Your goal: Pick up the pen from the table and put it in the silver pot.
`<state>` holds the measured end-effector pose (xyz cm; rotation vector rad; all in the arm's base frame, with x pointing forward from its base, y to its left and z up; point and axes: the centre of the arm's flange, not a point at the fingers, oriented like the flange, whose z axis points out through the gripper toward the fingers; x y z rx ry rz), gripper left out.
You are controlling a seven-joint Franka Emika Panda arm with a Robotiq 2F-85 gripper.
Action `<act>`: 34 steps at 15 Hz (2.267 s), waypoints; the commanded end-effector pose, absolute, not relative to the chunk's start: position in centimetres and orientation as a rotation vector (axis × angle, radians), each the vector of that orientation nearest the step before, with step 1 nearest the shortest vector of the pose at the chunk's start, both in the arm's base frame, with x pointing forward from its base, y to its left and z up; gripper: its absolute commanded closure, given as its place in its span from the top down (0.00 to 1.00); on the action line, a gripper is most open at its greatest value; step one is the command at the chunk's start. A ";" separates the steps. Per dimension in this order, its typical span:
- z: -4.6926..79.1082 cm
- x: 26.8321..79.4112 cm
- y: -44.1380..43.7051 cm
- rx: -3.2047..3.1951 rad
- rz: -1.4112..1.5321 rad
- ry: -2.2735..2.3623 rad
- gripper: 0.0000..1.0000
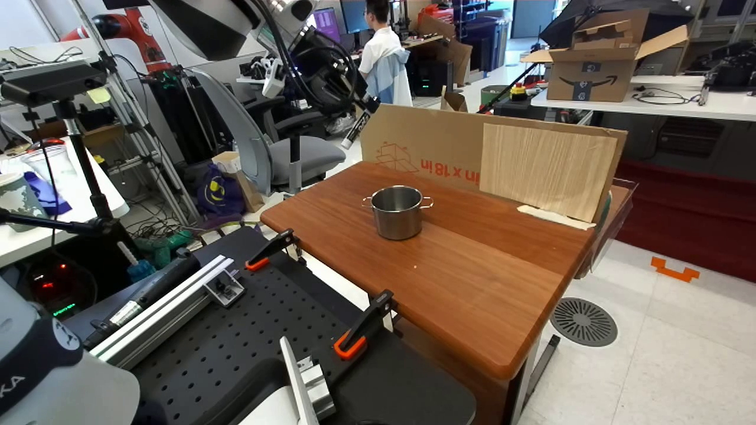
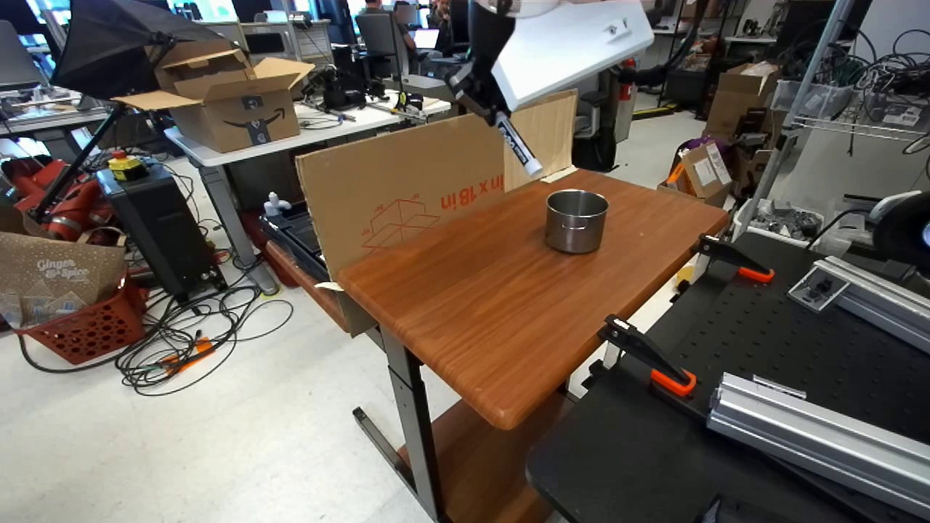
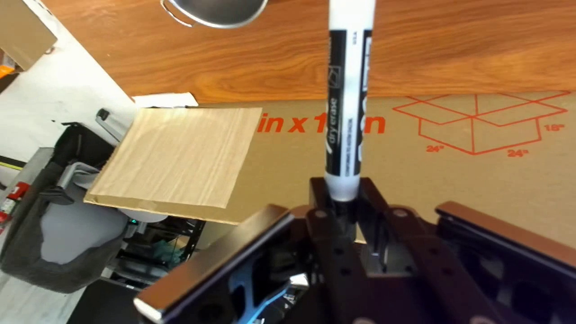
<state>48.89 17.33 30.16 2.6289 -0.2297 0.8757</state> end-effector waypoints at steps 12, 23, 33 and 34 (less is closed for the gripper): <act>27.7 45.2 8.7 2.539 0.901 -0.441 0.05; 25.9 48.0 5.6 2.498 0.898 -0.542 0.05; 20.8 51.5 7.7 2.543 0.831 -0.521 0.05; 20.2 51.6 7.8 2.553 0.825 -0.520 0.05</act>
